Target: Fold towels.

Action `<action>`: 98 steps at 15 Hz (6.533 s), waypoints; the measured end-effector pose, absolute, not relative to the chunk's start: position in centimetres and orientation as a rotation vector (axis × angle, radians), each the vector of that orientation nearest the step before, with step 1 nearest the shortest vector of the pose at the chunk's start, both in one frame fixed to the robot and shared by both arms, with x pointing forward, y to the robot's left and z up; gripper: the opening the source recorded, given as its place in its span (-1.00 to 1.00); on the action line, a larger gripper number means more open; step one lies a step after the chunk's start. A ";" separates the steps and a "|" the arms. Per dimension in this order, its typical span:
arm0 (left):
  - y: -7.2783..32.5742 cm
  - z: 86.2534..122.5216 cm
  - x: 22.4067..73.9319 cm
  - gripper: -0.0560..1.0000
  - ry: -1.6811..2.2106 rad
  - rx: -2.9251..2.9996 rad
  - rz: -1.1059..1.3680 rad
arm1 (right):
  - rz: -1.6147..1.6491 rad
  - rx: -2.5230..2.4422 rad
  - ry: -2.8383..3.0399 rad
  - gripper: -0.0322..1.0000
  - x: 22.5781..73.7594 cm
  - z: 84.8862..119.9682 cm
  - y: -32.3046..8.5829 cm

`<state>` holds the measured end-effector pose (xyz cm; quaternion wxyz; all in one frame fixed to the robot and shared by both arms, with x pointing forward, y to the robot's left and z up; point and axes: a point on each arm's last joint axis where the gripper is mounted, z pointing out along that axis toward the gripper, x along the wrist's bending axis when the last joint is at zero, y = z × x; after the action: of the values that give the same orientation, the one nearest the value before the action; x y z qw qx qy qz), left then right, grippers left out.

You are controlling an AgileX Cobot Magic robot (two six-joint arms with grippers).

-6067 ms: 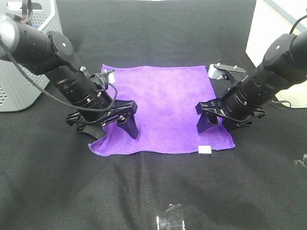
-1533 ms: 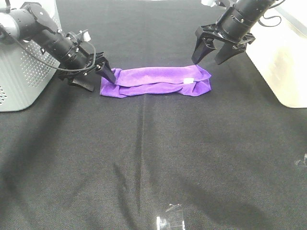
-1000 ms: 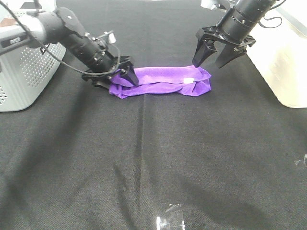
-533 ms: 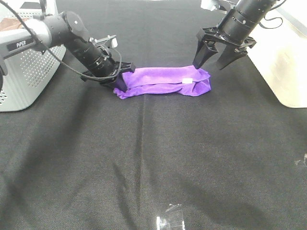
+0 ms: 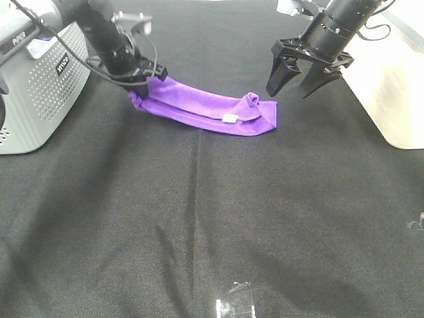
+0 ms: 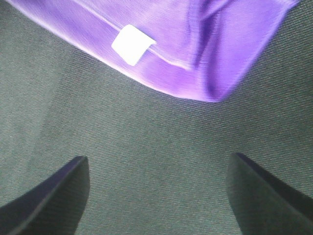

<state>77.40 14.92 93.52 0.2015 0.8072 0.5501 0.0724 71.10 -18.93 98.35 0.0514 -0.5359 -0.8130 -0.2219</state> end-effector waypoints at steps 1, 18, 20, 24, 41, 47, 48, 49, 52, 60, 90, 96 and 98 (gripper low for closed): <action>14.9 94.0 77.5 -0.84 1.527 2.245 0.213 | -0.679 -1.630 -2.471 0.54 71.1 98.4 -18.9; 0.3 92.5 74.7 -0.13 1.105 1.997 0.069 | -0.916 -1.639 -2.543 0.54 67.9 108.6 -19.3; -1.3 92.9 73.9 0.30 1.067 1.949 0.011 | -0.938 -1.658 -2.533 0.54 67.5 109.5 -19.3; -1.7 94.5 73.6 0.38 0.985 1.953 0.037 | -0.944 -1.662 -2.531 0.54 67.4 109.7 -19.4; -2.8 86.2 75.3 0.38 1.143 1.649 -0.006 | -0.949 -1.680 -2.505 0.54 67.4 109.7 -19.3; -5.2 85.8 74.3 0.38 1.039 1.531 -0.031 | -0.951 -1.690 -2.495 0.54 67.4 109.9 -19.3; -5.2 85.8 74.2 0.38 1.021 1.543 -0.038 | -0.963 -1.712 -2.496 0.54 67.0 110.7 -19.5; -4.5 87.0 74.3 0.38 0.961 1.592 -0.053 | -0.971 -1.720 -2.520 0.54 66.6 111.5 -19.7; -1.9 94.1 74.9 0.42 0.858 1.621 -0.079 | -1.034 -1.732 -2.567 0.54 65.1 114.3 -20.1; 8.8 105.5 74.6 0.44 0.964 1.957 0.078 | -1.067 -1.897 -2.608 0.54 61.6 118.7 -21.7; 30.1 109.5 23.1 0.44 1.422 1.558 0.913 | -1.481 -2.164 -2.684 0.54 21.8 105.9 -29.7; 29.7 105.5 22.9 0.44 1.451 1.596 0.817 | -1.463 -2.146 -2.717 0.54 23.3 103.7 -29.5; 29.7 105.4 23.0 0.44 1.452 1.598 0.816 | -1.466 -2.146 -2.718 0.54 23.4 103.6 -29.5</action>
<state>22.97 29.66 105.41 0.4048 0.6329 0.5754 0.3232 23.45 -29.45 103.57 -0.3043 -0.5436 -0.6885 -0.3713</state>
